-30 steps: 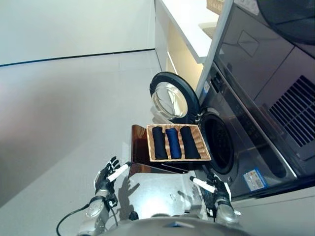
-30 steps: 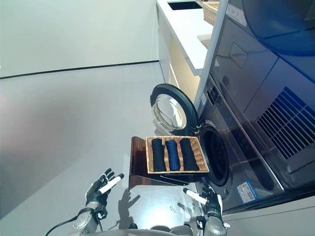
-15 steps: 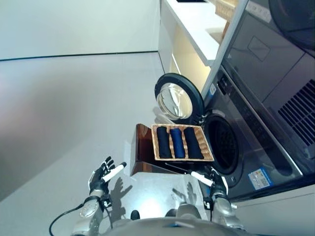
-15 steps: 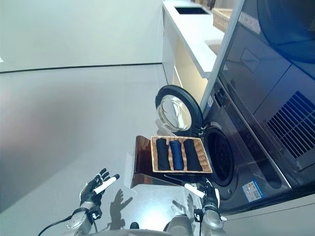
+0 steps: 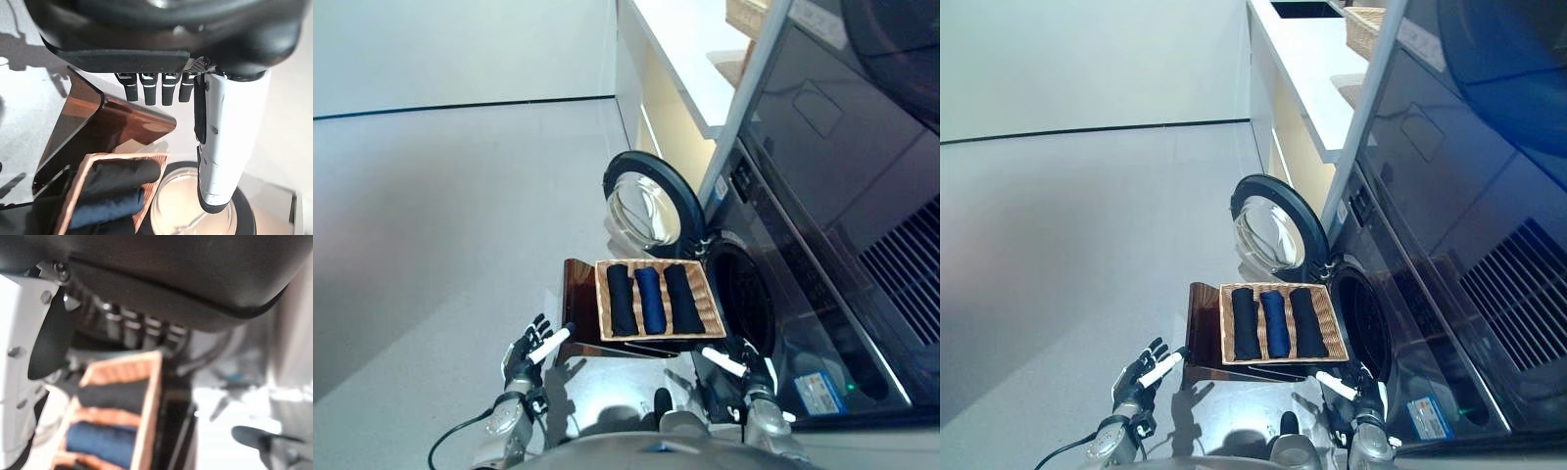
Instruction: Pick up the clothes and place them into the washing machine
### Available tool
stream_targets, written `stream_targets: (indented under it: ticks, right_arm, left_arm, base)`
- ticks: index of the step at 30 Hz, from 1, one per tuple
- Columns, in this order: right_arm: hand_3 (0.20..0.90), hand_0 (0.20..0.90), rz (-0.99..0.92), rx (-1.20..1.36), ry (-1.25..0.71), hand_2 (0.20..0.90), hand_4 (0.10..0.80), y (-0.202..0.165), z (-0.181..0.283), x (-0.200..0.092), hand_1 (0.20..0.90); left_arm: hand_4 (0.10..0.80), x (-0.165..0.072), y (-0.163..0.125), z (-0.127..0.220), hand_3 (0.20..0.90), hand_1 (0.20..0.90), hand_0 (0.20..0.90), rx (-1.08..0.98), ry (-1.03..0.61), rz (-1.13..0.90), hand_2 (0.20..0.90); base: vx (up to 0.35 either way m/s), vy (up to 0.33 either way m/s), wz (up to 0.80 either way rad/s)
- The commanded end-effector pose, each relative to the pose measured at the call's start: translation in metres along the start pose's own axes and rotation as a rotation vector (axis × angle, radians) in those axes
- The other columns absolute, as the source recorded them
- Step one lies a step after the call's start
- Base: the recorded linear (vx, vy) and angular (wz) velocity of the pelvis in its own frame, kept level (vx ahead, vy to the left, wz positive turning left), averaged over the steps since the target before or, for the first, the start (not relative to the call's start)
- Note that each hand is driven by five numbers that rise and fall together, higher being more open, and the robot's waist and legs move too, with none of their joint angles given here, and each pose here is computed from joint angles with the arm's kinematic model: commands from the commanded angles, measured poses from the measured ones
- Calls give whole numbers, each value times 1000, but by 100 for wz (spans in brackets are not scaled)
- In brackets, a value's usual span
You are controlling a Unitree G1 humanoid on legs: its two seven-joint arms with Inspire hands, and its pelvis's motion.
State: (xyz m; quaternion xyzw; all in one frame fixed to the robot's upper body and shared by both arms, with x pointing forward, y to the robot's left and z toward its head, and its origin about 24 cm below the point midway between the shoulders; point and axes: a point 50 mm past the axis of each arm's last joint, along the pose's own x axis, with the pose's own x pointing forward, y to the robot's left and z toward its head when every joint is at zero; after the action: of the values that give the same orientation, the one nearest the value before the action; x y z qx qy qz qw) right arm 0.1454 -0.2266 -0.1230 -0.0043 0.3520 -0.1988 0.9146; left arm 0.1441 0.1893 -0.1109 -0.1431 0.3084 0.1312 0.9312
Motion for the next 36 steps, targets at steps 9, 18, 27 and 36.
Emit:
stream_targets:
  ticks: [9, 18, 27, 36]
  right_arm:
    - [900, 900, 1, 61, -182, 900, 800, 4, 40, 9, 900]
    - [900, 900, -50, 67, -242, 900, 800, -4, 60, 16, 900]
    - [900, 900, -10, 84, -253, 900, 800, 16, 70, 19, 900]
    - [900, 900, 43, 48, -269, 900, 800, 36, 83, 22, 900]
  left_arm:
    - [800, 13, -14, 49, 900, 900, 900, -5, -218, -58, 900]
    - [800, 16, -18, 53, 900, 900, 900, -31, -229, -43, 900]
    - [800, 21, -15, 62, 900, 900, 900, -18, -258, -20, 900]
    - [800, 25, -9, 76, 900, 900, 900, -49, -306, 36, 900]
  base:
    - [92, -163, 22]
    - [139, -6, 3]
    - [159, 193, -42]
    - [81, 118, -25]
